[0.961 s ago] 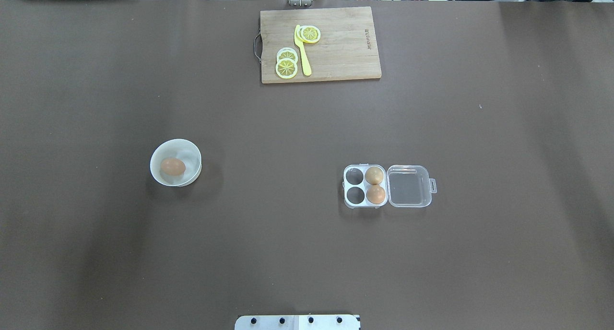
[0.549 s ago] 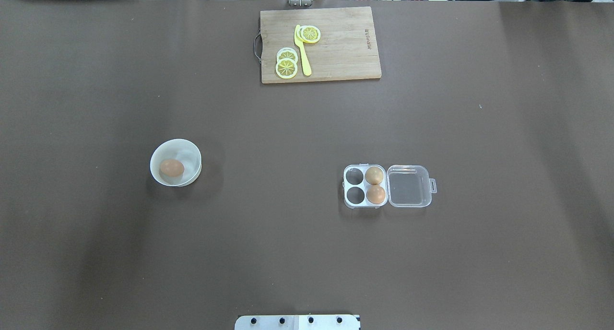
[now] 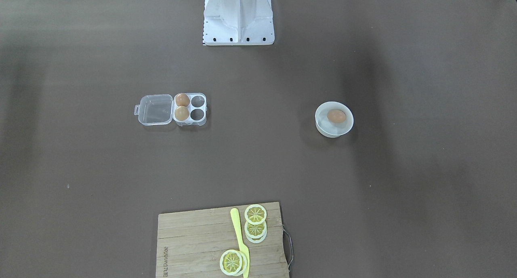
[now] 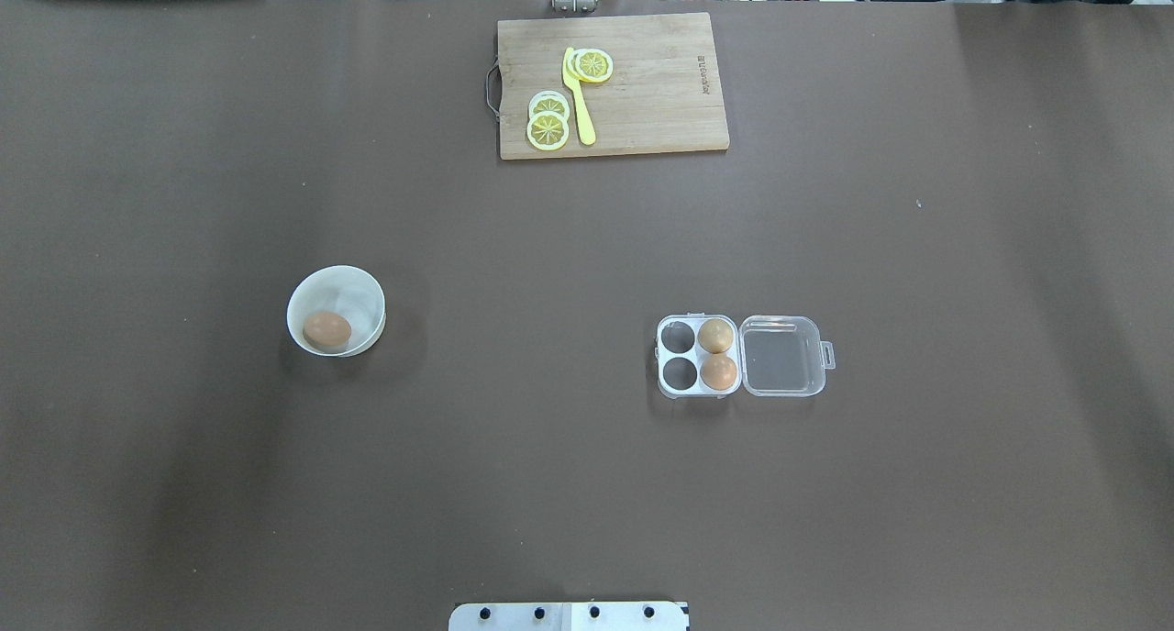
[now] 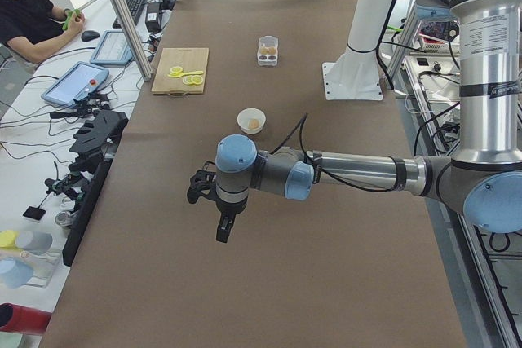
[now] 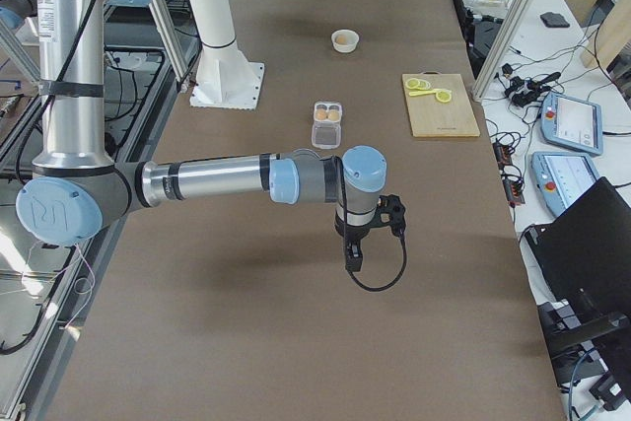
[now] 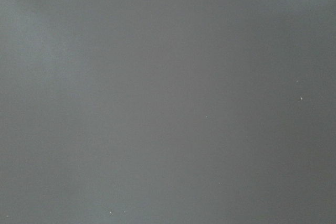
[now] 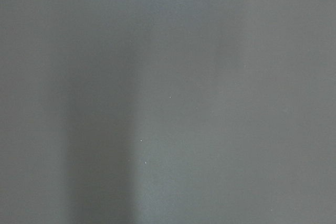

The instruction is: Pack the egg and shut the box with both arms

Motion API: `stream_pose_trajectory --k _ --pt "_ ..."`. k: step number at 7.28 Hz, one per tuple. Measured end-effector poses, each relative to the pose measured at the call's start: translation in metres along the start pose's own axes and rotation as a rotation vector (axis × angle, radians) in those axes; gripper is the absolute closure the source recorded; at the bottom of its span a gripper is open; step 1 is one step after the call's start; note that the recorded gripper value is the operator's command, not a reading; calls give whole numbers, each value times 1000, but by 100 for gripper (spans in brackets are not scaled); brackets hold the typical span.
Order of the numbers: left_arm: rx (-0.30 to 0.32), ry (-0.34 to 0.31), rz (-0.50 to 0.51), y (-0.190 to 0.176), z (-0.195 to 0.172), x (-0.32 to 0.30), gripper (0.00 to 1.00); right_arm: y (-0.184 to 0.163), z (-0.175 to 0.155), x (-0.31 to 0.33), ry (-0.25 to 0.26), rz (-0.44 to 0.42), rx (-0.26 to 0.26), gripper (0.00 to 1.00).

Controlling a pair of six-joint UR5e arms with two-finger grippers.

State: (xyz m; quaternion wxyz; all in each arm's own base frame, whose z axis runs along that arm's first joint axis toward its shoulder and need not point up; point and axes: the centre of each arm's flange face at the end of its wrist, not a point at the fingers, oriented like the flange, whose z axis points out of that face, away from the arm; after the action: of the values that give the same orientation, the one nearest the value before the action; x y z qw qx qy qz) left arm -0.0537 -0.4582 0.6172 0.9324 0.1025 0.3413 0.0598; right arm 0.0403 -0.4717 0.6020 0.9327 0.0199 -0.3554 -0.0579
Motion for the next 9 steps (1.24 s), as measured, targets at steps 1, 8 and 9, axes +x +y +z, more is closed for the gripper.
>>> stream_pose_trajectory --k 1,8,9 --pt "3 1 4 -1 -2 1 2 0 0 0 0 0 0 0" --pt "13 -2 -10 -18 -2 4 3 0 -1 -4 -31 -2 4 0" --pt "16 -1 -13 -22 -3 4 3 0 -2 -5 -39 -2 5 0"
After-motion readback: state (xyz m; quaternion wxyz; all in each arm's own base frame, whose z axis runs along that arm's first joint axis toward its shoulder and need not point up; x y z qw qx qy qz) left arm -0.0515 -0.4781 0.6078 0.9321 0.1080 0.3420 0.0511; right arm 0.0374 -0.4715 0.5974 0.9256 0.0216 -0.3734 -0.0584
